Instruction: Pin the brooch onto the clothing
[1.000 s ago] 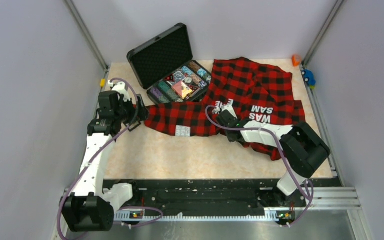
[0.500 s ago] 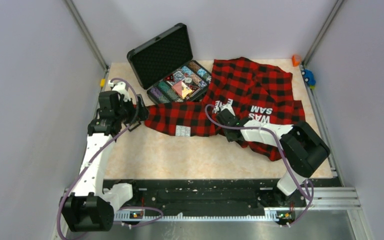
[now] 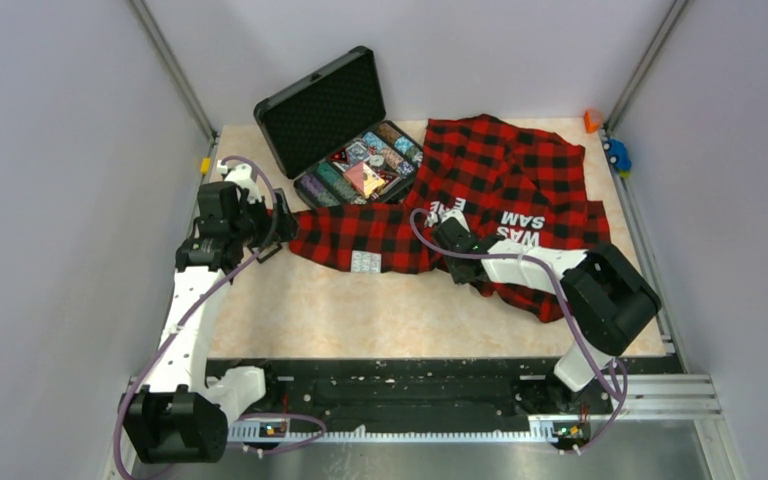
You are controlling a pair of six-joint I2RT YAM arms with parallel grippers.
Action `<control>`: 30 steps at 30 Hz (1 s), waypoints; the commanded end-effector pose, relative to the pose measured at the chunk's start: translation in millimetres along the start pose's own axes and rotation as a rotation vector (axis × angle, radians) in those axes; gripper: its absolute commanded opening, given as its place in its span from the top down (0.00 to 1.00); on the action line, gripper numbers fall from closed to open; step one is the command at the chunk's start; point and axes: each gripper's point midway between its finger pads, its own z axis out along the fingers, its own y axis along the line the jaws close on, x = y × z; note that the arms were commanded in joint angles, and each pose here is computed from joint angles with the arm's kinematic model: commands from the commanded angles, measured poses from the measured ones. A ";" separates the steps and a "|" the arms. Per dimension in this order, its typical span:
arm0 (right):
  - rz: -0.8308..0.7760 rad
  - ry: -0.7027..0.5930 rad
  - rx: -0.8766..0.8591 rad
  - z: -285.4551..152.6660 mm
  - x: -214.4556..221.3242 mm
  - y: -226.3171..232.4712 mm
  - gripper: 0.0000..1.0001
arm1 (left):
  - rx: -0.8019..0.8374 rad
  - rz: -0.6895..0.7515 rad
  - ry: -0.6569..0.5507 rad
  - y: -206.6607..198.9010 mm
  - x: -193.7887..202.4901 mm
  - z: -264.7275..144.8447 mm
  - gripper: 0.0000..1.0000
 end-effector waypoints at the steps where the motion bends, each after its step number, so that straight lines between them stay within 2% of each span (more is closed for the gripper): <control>1: 0.025 0.023 -0.085 -4.5 0.6 18.6 0.85 | 0.013 0.008 -0.019 -3.6 -5.0 1.2 0.07; 3: 0.026 0.033 -0.099 -3.5 3.1 21.7 0.78 | 0.014 0.009 -0.019 -4.0 -5.0 1.4 0.07; 5: 0.023 0.052 -0.095 0.3 7.6 22.6 0.79 | 0.016 0.010 -0.018 -4.6 -4.8 1.4 0.07; 6: 0.022 0.059 -0.089 2.1 9.7 22.1 0.83 | 0.015 0.010 -0.019 -4.5 -5.0 1.3 0.07; 8: 0.024 0.064 -0.074 3.0 10.8 19.9 0.99 | 0.014 0.012 -0.021 -4.3 -5.2 0.8 0.07; 9: 0.026 0.058 -0.069 1.8 9.6 18.5 1.00 | 0.013 0.012 -0.021 -4.3 -5.2 0.9 0.07; 13: 0.042 0.001 -0.082 -18.3 -7.3 13.4 1.00 | 0.012 0.012 -0.020 -4.1 -5.0 1.2 0.07; 17: 0.067 -0.052 -0.188 -53.4 -23.7 19.7 1.00 | 0.012 0.013 -0.020 -4.2 -5.0 1.0 0.07; 23: 0.098 -0.018 -0.402 -80.0 -4.4 47.1 1.00 | 0.016 0.012 -0.024 -5.2 -5.9 -0.1 0.07; 25: 0.107 0.007 -0.403 -77.5 9.0 48.8 1.00 | 0.019 0.012 -0.025 -6.0 -5.8 -0.4 0.07; 30: 0.083 0.002 -0.274 -66.1 24.3 41.7 1.00 | 0.024 0.012 -0.025 -7.0 -5.7 -0.7 0.07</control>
